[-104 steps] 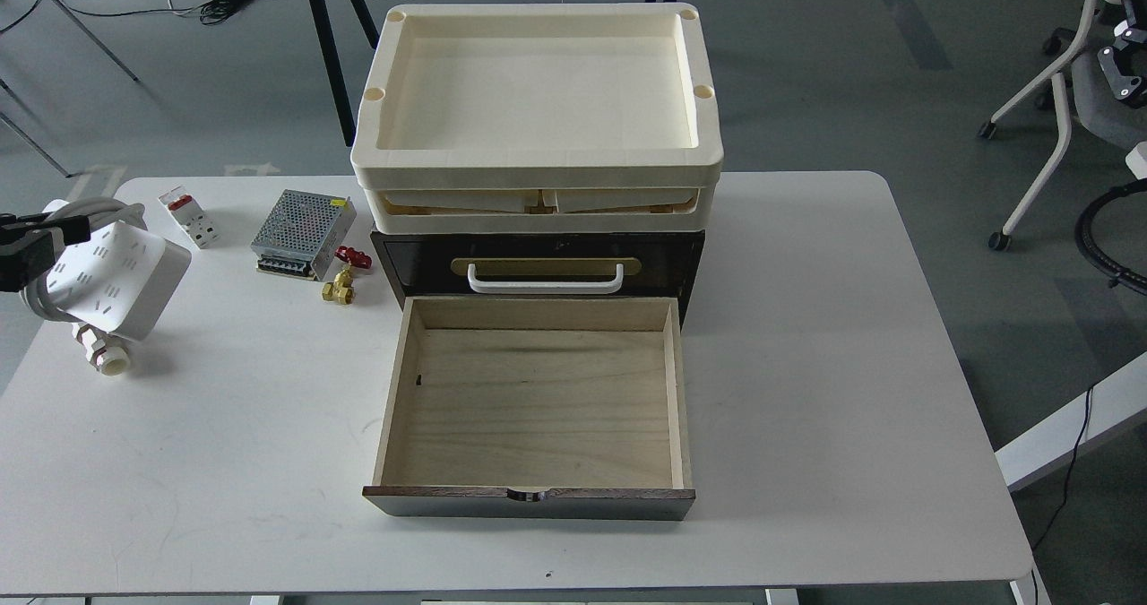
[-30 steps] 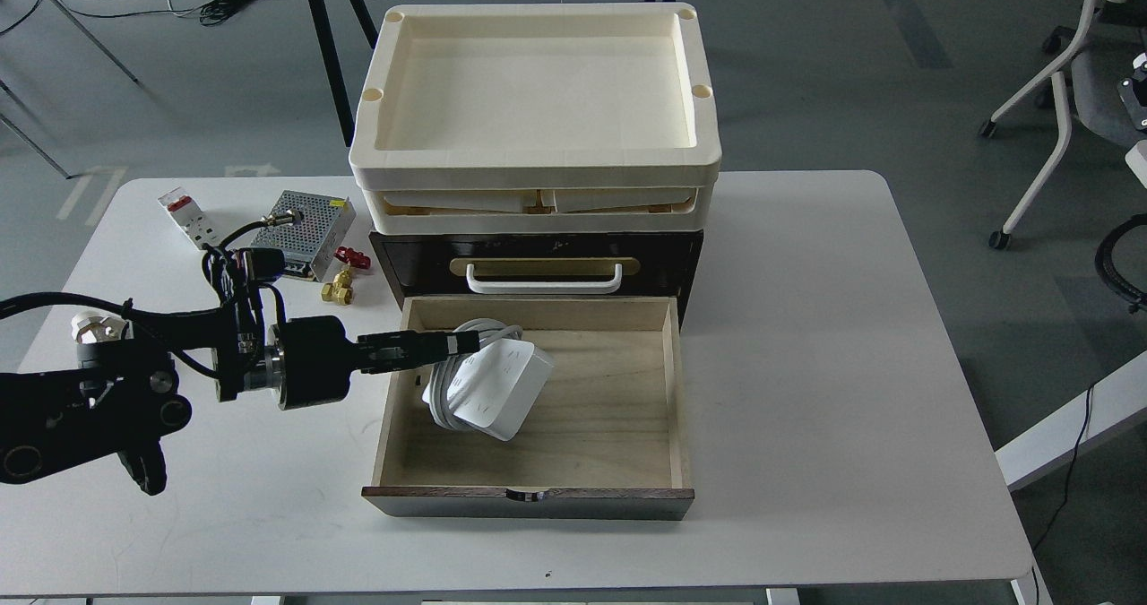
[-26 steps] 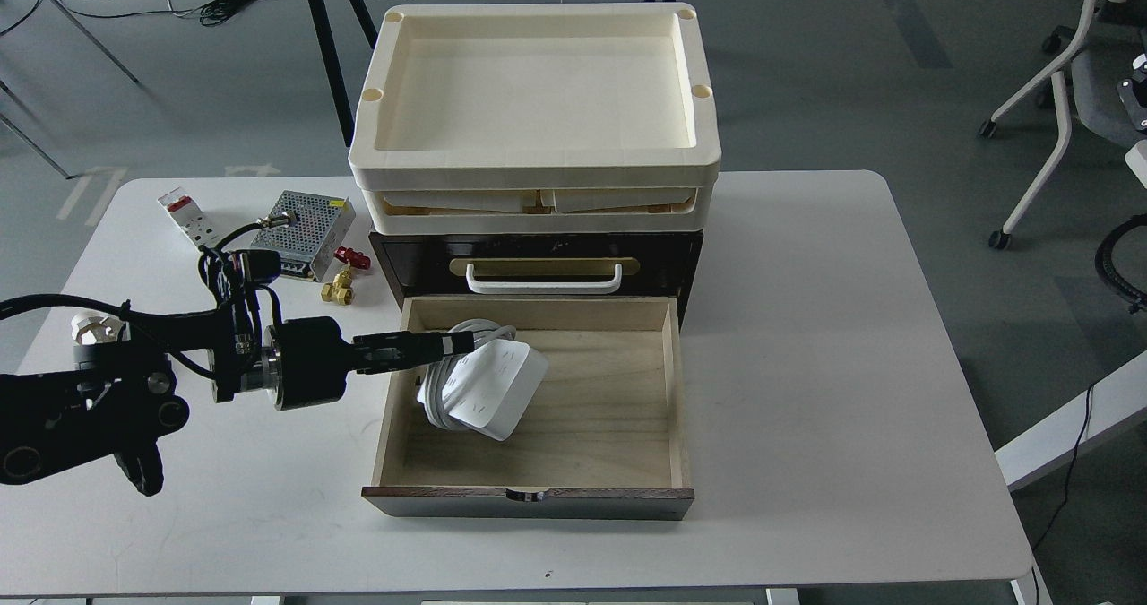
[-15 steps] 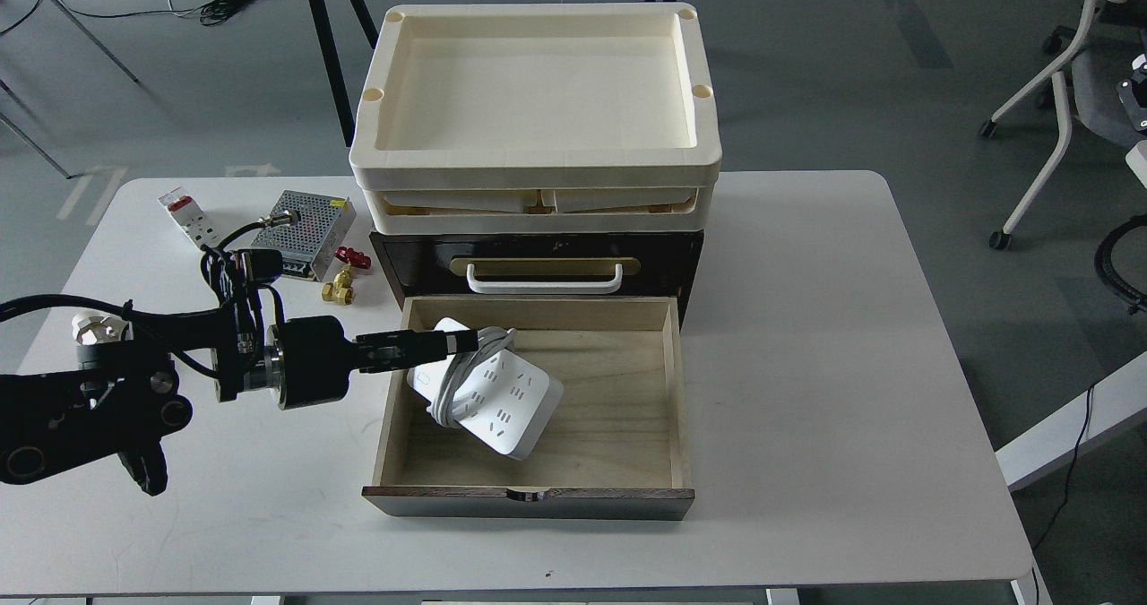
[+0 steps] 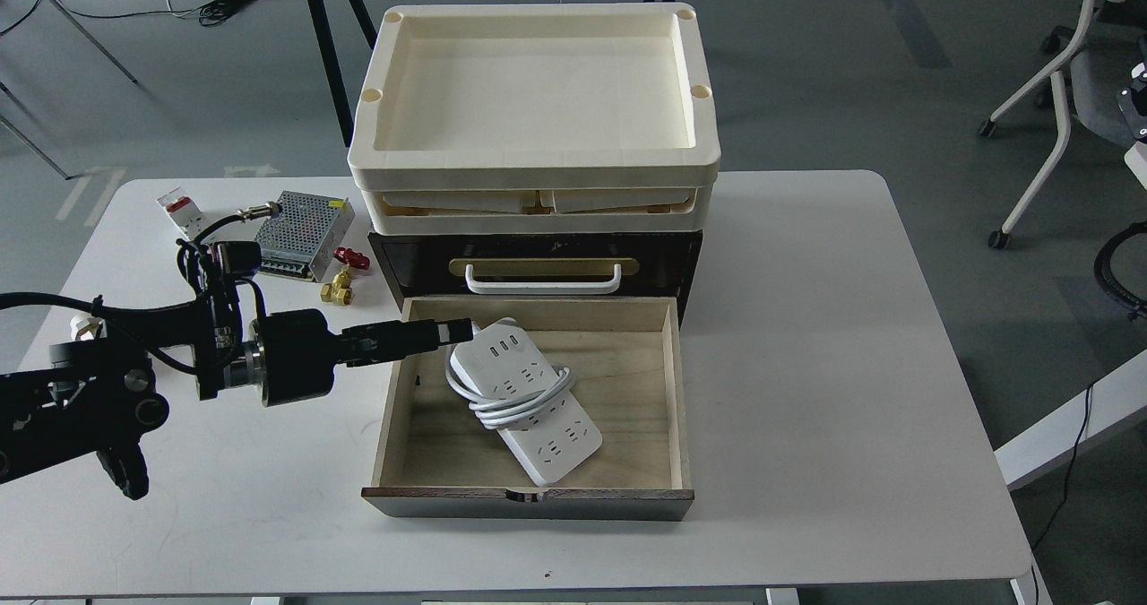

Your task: Put charging cable into cabinet

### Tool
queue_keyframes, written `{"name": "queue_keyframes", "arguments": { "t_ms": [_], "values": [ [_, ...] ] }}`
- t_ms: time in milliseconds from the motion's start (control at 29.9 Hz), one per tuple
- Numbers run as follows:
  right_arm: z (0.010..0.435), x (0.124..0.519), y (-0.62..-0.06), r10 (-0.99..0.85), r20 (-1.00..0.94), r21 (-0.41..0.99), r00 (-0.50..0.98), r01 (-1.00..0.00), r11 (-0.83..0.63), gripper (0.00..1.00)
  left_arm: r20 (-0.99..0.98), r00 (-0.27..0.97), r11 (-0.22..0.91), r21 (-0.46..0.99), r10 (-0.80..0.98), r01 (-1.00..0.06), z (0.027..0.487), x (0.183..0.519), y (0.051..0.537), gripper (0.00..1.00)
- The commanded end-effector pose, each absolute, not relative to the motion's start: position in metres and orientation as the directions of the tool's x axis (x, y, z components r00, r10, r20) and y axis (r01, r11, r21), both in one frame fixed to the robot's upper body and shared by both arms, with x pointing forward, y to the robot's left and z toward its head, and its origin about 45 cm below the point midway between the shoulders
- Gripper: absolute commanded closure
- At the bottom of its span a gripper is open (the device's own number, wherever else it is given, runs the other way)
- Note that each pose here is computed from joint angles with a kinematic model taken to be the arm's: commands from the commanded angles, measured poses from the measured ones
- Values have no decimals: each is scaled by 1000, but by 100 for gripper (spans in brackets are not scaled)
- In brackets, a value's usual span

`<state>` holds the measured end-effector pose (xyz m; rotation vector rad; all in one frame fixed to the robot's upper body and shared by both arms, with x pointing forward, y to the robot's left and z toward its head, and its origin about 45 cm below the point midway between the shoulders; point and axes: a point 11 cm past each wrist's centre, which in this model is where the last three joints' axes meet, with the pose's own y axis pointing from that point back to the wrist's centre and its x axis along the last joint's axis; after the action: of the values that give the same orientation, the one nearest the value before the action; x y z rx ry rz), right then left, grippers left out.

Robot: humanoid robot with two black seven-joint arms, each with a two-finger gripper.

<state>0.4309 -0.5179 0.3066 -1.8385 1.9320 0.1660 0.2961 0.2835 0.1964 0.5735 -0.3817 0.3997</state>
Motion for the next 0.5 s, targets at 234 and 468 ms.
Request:
{"name": "queue_keyframes", "arguments": {
  "t_ms": [234,468],
  "values": [
    [317,438,-509,-909,-416,-253,34,-964,79,1,122,713,663,288,691,-691,274,328,380,29],
    [331,461,-472,-873,-473,-314,118,-949,41,1,82,124,134,-121,989,-984,370,389,541,23]
  ]
}}
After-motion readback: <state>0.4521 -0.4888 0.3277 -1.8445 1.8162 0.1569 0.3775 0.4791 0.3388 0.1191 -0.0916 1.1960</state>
